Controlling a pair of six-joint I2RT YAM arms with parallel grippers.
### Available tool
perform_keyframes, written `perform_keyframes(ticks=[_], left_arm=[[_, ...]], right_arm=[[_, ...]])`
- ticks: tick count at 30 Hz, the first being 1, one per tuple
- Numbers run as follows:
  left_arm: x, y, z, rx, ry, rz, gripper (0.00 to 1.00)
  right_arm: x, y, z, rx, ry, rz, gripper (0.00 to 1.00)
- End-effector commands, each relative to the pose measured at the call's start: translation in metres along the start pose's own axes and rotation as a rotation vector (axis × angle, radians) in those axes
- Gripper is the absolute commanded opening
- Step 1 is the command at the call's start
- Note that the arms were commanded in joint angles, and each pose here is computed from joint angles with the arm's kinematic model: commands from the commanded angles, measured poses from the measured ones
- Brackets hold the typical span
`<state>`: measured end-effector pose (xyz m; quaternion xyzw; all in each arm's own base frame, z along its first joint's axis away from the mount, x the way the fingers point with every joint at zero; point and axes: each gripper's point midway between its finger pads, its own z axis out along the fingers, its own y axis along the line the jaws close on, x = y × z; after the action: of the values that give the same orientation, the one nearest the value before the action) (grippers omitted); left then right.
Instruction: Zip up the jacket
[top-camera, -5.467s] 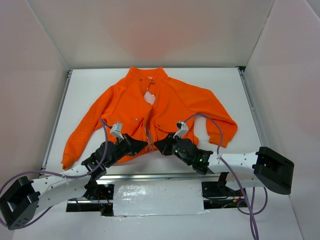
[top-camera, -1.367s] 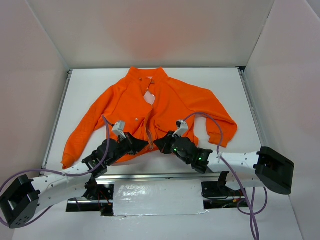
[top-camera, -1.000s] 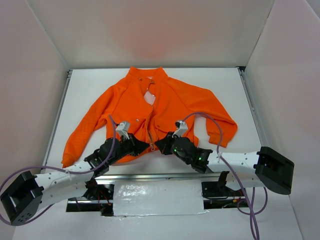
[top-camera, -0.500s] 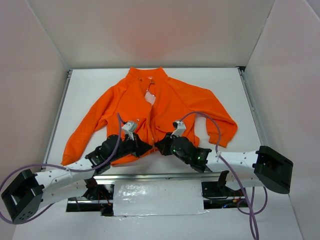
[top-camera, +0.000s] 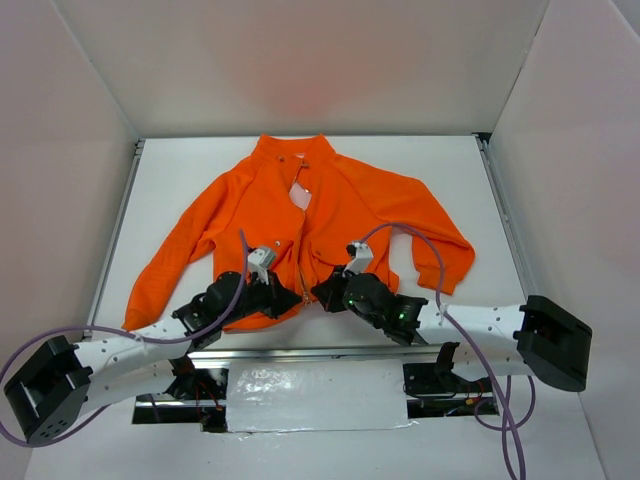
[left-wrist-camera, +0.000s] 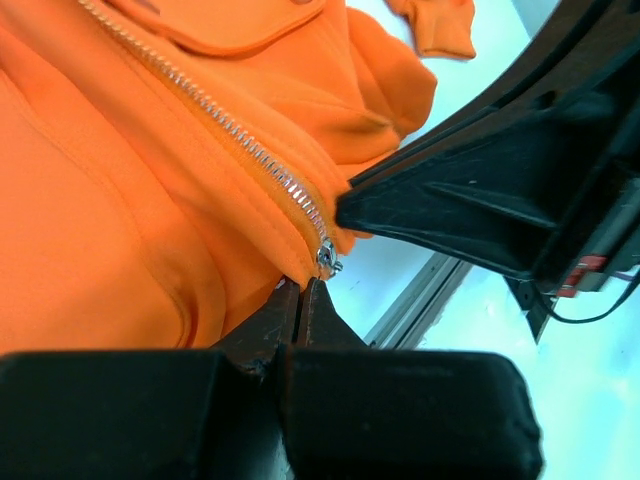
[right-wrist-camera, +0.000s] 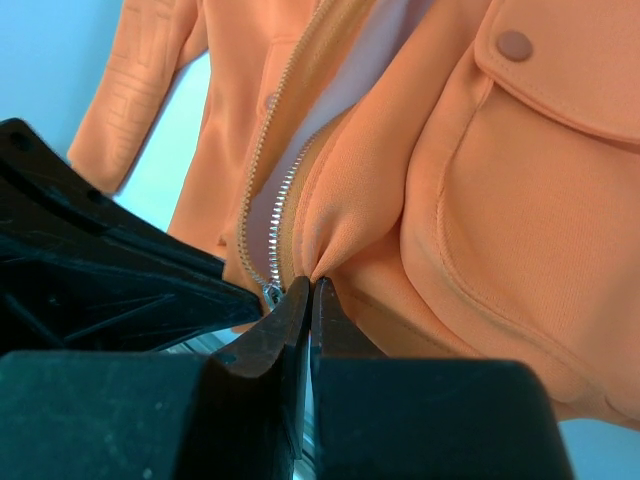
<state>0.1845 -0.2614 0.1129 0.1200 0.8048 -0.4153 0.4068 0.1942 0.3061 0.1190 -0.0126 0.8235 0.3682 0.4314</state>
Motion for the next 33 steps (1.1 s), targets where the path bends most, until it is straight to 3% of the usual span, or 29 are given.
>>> perform_keyframes(ticks=[1,18,20,21,26,27,33], left_arm=[[0.027,0.000,0.000,0.044,0.083,0.006,0.00],[0.054,0.025,0.010,-0.003,0.079,-0.082,0.00],[0.052,0.022,0.011,0.011,0.076,-0.086,0.00],[0.051,0.020,0.011,0.017,0.075,-0.087,0.00],[0.046,0.010,0.011,0.057,0.068,-0.095,0.00],[0.044,0.008,0.011,0.063,0.065,-0.098,0.00],[0.039,0.002,0.010,0.084,0.053,-0.108,0.00]], right_arm=[[-0.034,0.034,0.003,-0.081,-0.083,0.035,0.00],[0.028,0.009,0.034,-0.013,0.103,-0.010,0.03],[0.026,0.017,0.031,-0.056,0.104,-0.005,0.10],[0.028,0.015,0.029,-0.060,0.110,-0.006,0.18],[0.024,0.021,0.020,-0.094,0.106,0.002,0.33],[0.024,0.021,0.019,-0.098,0.105,0.004,0.42],[0.020,0.027,0.004,-0.143,0.100,0.018,0.61]])
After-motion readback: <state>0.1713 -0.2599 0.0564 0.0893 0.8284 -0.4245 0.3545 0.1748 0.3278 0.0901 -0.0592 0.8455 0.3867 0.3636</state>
